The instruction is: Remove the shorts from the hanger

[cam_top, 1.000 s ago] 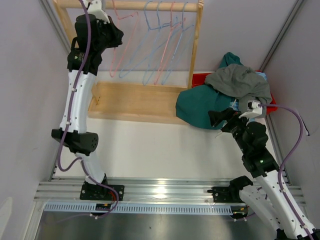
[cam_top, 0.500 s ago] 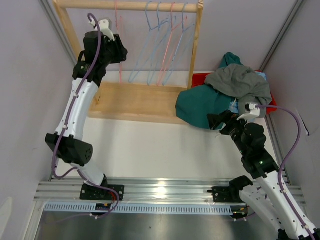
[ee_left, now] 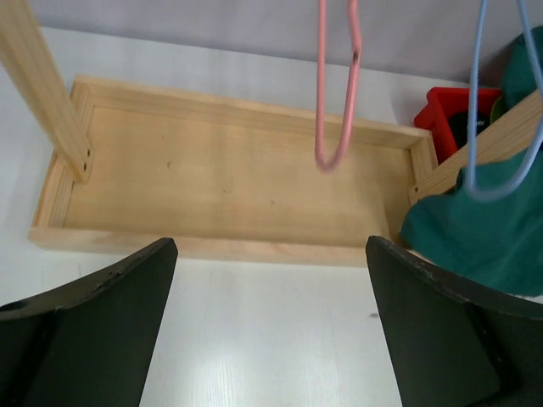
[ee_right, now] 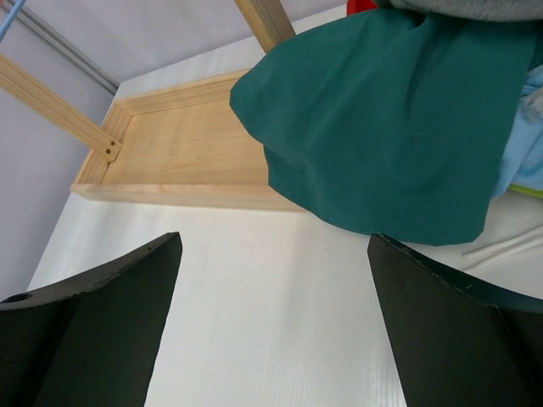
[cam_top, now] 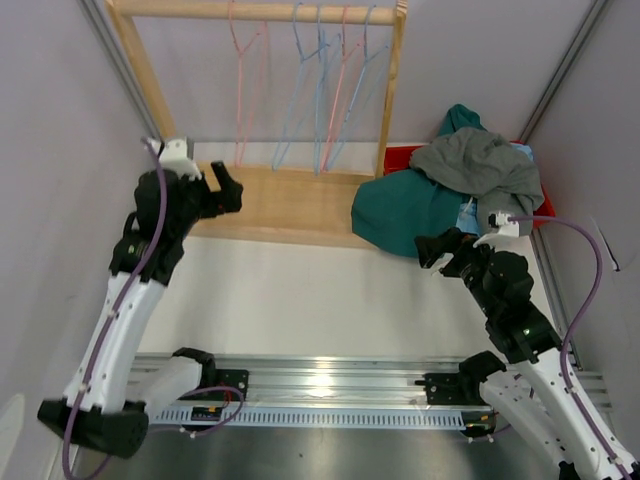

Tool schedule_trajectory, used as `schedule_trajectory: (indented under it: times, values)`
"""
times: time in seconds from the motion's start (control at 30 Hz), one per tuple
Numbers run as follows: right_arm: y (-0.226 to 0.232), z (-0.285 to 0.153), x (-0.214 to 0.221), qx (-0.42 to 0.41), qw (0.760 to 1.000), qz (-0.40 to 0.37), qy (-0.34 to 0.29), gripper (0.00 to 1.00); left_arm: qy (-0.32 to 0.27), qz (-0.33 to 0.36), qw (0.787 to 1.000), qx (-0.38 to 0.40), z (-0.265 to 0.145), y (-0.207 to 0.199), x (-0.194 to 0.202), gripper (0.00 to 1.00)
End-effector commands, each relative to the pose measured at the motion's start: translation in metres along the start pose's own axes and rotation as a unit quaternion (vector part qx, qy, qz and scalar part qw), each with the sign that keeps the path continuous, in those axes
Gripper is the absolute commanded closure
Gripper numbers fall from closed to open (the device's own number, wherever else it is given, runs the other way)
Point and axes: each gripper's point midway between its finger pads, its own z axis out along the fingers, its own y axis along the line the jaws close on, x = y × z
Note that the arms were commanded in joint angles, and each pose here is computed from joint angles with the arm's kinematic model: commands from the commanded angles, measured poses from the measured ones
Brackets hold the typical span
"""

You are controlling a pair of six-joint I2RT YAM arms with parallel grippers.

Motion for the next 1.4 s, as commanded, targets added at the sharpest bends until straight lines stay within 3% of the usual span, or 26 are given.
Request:
schedule_trajectory:
  times: [0.0,0.2,0.37,0.63,0.87,1.0,1.17,1.37]
  values:
    - [0.001,-0.011,-0.022,0.009,0.999,-0.015,-0.03,0.01,-0.009,-0.015,1.0,-0.002,-0.025,0.009,0.029,0.01]
    - [-0.018,-0.016,-0.027,0.082,0.996,0.005,-0.016,0.01,0.004,-0.04,0.999,0.024,-0.058,0.017,0.096,0.02]
    - [-0.028,-0.026,-0.025,0.112,0.994,0.008,-0.01,0.01,-0.034,-0.048,0.998,0.03,-0.076,0.02,0.098,0.01]
    - [-0.045,-0.049,-0.018,0.146,0.989,0.005,-0.004,0.01,-0.01,-0.033,0.998,0.044,-0.084,0.016,0.103,0.03]
    - [-0.035,-0.048,-0.018,0.115,0.993,0.006,-0.014,0.01,-0.017,-0.03,0.998,0.043,-0.081,0.017,0.102,0.03]
    - [-0.014,-0.049,-0.02,0.054,0.998,0.002,-0.013,0.01,-0.011,-0.025,0.998,0.052,-0.08,0.013,0.103,0.04]
    - [0.007,-0.075,-0.034,-0.039,0.996,0.003,-0.083,0.01,-0.043,-0.016,0.993,0.109,-0.094,-0.005,0.093,0.03]
    - [0.021,-0.092,-0.055,-0.066,0.992,0.01,-0.111,0.01,-0.058,-0.016,0.992,0.114,-0.099,-0.005,0.09,0.02]
